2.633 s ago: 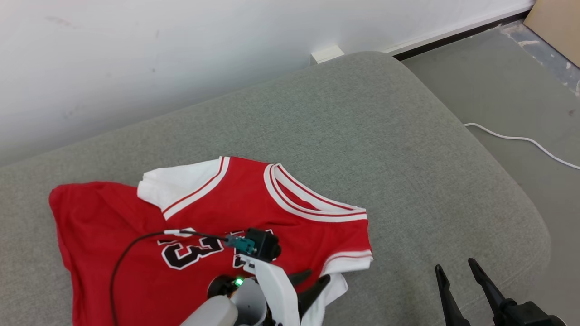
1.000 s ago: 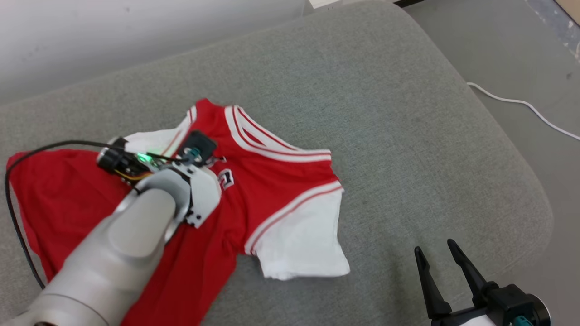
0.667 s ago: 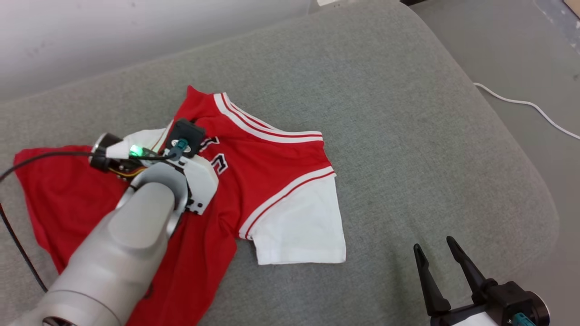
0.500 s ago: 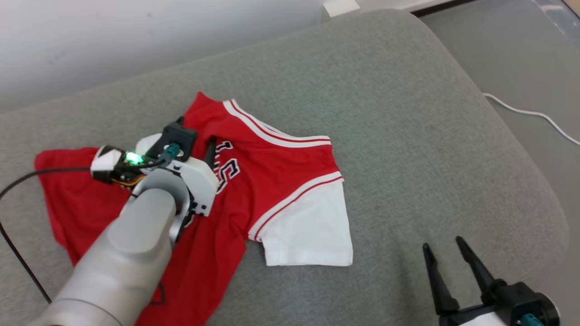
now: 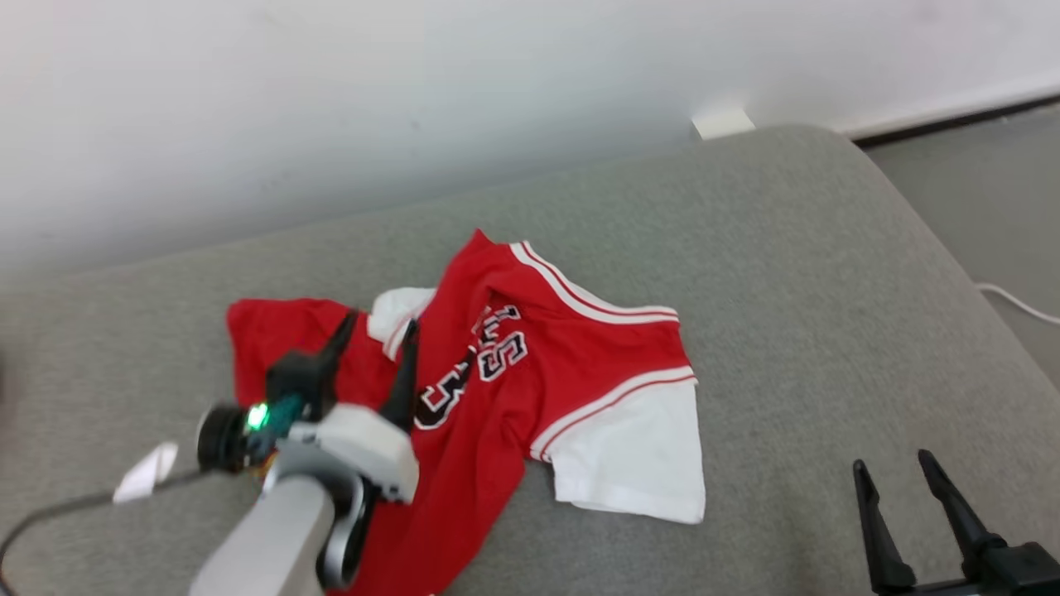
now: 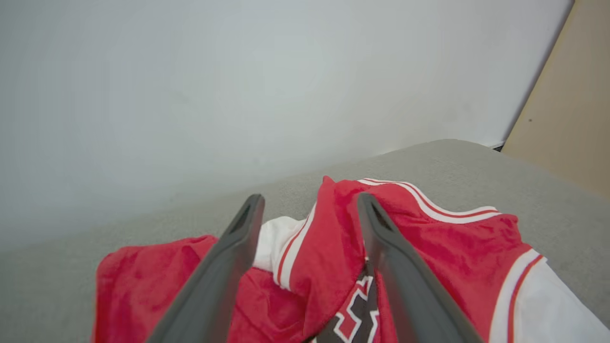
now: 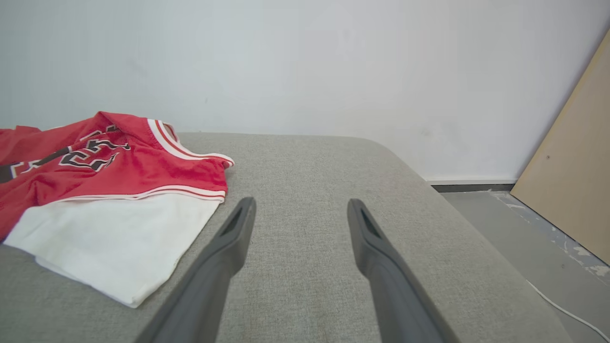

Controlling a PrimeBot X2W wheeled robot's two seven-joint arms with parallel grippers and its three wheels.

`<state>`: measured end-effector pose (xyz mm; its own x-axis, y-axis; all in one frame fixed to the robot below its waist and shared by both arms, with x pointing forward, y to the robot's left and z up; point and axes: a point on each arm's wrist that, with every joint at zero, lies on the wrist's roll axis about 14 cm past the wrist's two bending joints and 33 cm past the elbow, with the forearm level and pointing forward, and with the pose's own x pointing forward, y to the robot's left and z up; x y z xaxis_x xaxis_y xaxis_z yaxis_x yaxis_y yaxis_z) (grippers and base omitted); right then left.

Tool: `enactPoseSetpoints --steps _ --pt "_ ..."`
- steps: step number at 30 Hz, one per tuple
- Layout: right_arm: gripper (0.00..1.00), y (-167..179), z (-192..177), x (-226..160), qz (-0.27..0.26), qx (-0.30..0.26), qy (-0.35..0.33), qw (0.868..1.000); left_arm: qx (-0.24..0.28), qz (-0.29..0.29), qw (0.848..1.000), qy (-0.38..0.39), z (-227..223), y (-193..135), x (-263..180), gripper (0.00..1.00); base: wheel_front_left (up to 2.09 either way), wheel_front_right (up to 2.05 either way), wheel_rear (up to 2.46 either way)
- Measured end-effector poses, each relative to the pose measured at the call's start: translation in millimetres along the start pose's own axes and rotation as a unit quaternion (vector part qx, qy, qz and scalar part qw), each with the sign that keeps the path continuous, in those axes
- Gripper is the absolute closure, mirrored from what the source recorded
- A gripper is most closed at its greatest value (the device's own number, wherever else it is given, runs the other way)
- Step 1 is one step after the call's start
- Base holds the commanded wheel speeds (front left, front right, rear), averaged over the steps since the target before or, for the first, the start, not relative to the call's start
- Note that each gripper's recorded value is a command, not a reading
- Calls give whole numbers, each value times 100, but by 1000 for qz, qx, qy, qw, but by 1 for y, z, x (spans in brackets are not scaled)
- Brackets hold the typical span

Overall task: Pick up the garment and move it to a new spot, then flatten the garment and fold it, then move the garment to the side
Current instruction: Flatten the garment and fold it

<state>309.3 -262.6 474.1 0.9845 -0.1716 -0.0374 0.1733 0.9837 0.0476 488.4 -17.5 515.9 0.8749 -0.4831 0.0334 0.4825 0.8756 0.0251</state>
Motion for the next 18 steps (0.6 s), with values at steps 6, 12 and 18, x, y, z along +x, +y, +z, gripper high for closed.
enactPoseSetpoints --steps 6,12,18 --pt "0 10 13 1 26 -5 -25 999 -21 68 997 -17 5 25 -67 0 0 0 0" --pt "0 30 16 9 62 -11 -31 998 -24 125 992 -13 -3 46 -124 0 0 0 0" --pt "0 52 17 12 94 -6 -33 995 -38 168 985 -9 -11 53 -167 0 0 0 0"
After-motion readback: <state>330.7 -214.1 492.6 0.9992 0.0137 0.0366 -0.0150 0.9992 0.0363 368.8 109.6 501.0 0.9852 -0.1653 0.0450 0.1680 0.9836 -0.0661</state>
